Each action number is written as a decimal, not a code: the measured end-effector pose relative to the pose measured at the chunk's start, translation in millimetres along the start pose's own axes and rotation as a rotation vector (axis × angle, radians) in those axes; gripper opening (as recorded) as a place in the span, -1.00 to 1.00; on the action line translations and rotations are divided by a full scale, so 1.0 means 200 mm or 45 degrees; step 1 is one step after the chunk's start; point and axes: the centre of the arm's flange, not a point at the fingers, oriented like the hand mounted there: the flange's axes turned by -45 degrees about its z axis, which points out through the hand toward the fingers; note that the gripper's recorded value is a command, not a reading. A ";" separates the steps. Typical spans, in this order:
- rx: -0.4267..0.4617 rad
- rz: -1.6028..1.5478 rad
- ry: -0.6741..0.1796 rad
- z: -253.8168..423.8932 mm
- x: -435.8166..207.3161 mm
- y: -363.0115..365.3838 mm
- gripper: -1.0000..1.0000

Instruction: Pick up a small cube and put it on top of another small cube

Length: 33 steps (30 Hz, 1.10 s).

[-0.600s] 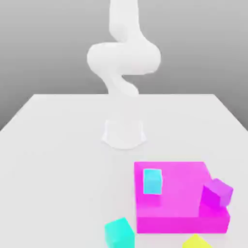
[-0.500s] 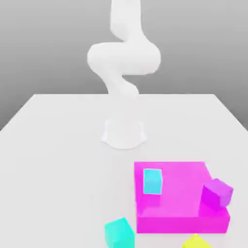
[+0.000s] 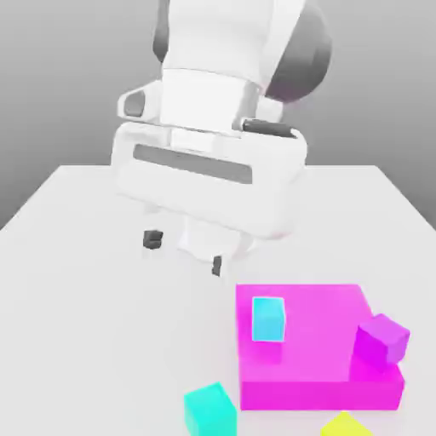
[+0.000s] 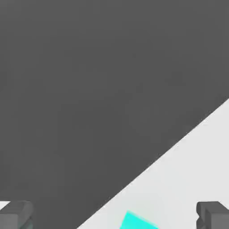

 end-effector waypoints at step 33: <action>-0.033 -0.317 -0.328 0.49 -0.62 -0.52 -1.00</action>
